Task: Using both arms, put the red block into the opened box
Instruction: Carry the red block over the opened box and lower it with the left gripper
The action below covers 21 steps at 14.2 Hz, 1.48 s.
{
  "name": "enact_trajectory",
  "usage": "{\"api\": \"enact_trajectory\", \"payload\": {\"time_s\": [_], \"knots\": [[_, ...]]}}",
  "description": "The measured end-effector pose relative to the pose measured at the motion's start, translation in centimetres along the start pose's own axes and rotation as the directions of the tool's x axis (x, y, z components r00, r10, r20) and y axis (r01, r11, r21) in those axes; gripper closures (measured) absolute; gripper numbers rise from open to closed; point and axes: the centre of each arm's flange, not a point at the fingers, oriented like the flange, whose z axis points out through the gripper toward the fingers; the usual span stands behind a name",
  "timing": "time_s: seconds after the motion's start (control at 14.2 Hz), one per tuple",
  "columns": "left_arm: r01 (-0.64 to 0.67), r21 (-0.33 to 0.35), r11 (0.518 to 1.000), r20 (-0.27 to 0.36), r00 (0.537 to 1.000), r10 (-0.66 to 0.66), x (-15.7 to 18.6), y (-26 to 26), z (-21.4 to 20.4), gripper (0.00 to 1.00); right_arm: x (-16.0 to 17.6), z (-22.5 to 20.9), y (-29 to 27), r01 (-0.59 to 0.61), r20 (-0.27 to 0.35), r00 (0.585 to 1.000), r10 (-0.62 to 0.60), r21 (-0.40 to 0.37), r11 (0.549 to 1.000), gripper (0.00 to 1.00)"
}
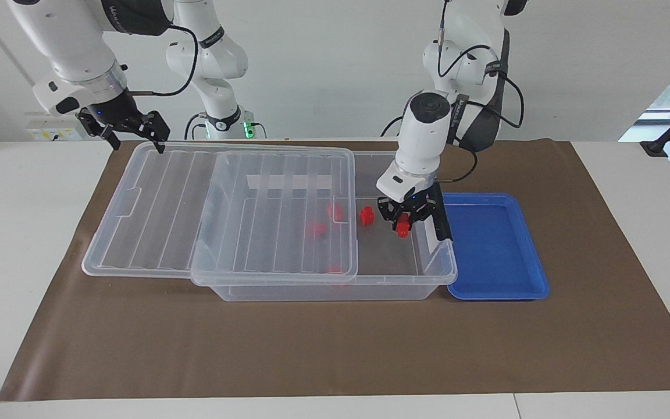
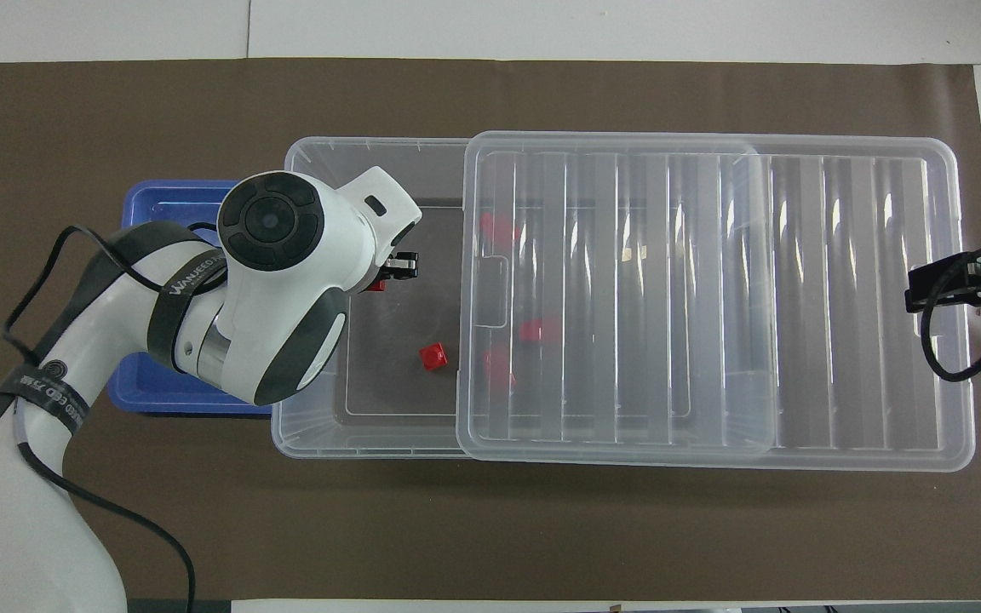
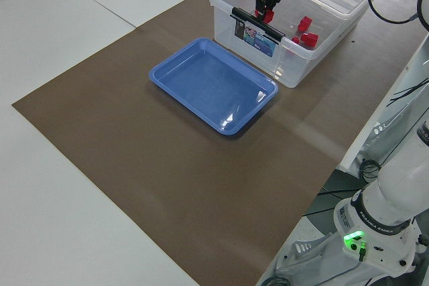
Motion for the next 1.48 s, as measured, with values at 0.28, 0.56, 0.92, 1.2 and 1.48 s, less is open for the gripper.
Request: {"api": "enact_trajectory", "payload": {"time_s": [0.28,0.56,0.92,1.2,1.48], "knots": [[0.005,0.003,1.0,0.016,1.0,-0.005,0.6,0.4,4.9,0.66,1.7,2.2,0.5,-0.008,0.041,0.999,0.009,0.0,1.0,0.0],[0.019,0.003,1.0,0.022,1.0,-0.019,0.8,0.7,8.1,0.66,1.8,1.8,-0.3,0.009,0.032,0.999,-0.008,-0.011,1.0,0.0],[0.005,0.022,1.0,0.025,1.0,-0.005,0.8,0.6,9.8,0.66,2.1,1.4,0.9,-0.015,0.004,1.0,0.015,-0.007,1.0,0.0],[0.01,0.019,1.0,0.013,1.0,-0.01,1.1,0.5,9.5,0.39,1.9,1.0,3.4,-0.045,-0.007,0.999,0.045,0.0,0.999,0.0],[0.016,0.011,1.0,-0.013,1.0,-0.016,1.6,0.4,6.8,0.0,1.8,0.8,3.4,-0.03,-0.014,0.999,0.03,0.002,1.0,0.0]]}}
